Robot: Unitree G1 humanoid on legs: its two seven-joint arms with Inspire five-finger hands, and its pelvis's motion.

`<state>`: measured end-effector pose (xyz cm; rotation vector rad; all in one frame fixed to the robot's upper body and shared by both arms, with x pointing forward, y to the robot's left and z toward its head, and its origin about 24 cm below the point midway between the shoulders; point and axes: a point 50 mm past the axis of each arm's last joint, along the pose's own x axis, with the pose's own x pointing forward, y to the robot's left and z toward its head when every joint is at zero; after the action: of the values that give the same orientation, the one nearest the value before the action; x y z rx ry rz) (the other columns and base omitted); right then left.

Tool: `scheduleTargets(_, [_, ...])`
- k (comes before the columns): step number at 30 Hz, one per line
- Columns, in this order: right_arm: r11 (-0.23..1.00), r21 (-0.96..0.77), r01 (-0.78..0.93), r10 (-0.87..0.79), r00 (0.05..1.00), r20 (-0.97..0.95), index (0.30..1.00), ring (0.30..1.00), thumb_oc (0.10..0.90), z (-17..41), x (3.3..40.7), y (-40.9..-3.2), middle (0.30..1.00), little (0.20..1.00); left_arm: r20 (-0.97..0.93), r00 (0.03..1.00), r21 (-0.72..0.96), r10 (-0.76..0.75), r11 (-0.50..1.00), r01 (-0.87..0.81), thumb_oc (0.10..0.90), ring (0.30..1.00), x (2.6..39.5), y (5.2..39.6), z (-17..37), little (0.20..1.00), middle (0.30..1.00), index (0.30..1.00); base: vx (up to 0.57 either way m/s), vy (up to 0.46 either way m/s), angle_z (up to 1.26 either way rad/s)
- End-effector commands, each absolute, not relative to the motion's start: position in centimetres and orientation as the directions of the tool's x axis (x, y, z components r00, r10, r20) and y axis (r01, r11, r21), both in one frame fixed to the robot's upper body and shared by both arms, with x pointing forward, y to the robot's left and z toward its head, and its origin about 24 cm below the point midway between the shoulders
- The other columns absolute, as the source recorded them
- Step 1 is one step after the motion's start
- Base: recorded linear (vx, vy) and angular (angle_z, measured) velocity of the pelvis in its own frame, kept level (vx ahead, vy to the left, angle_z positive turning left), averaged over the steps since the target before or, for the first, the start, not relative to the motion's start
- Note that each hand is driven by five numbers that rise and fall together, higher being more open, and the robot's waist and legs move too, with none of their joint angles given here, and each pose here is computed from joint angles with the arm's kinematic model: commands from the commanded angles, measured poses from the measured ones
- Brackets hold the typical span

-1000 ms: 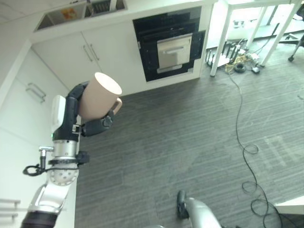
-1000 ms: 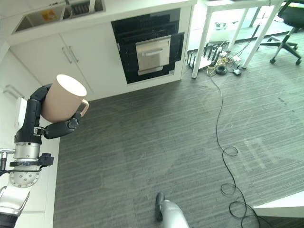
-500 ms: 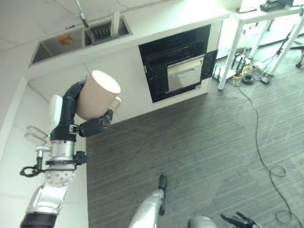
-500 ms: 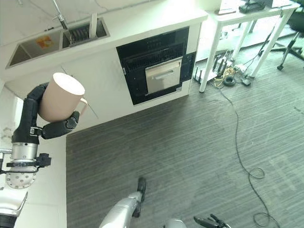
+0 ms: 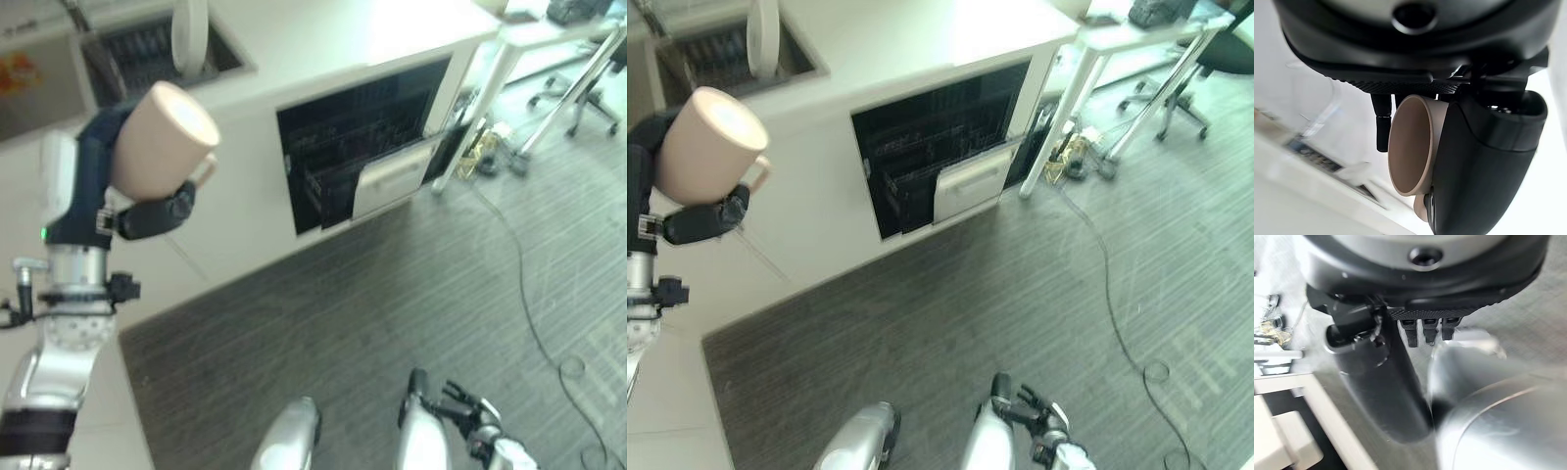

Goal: Place the dishes in the dishwasher.

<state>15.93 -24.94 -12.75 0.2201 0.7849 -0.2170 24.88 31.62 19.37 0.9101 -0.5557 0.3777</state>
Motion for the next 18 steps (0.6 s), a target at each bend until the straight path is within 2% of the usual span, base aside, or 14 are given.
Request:
scheduleTargets(1, [0.974,-0.011,0.228,-0.16,0.647,-0.746,0.9,0.9,0.8,-12.6,14.4,-27.3,0.9,0.9,0.791,0.612,0.46,0.02,0.639,-0.616,0.4,0.3,22.7,30.7,23.7,0.3,0.3,0.3,0.41,-0.485,0.39])
scheduleTargets(4, [0.978,-0.04,0.204,-0.161,0.62,-0.768,0.9,0.9,0.8,-12.7,14.7,-27.1,0.9,0.9,0.789,0.613,0.436,0.047,0.661,-0.611,0.4,0.3,22.1,30.3,23.1,0.3,0.3,0.3,0.37,-0.523,0.5])
scheduleTargets(6, [0.948,-0.046,0.314,-0.235,0.599,-0.766,0.9,0.9,0.8,-12.7,13.7,-28.1,0.9,0.9,0.802,0.598,0.43,-0.012,0.706,-0.563,0.4,0.3,22.4,28.8,23.6,0.3,0.3,0.3,0.16,-0.471,1.38])
scheduleTargets(11, [0.882,-0.062,0.467,-0.334,0.527,-0.782,0.9,0.9,0.8,-13.0,11.7,-29.8,0.9,0.9,0.815,0.577,0.42,-0.048,0.735,-0.533,0.4,0.3,23.0,27.1,24.3,0.3,0.3,0.3,0.05,0.014,1.38])
scheduleTargets(18, [0.879,-0.079,0.469,-0.324,0.47,-0.821,0.9,0.9,0.8,-13.8,9.5,-29.6,0.9,0.9,0.802,0.596,0.426,-0.03,0.729,-0.536,0.4,0.3,22.9,28.0,24.1,0.3,0.3,0.3,0.07,0.04,-0.18])
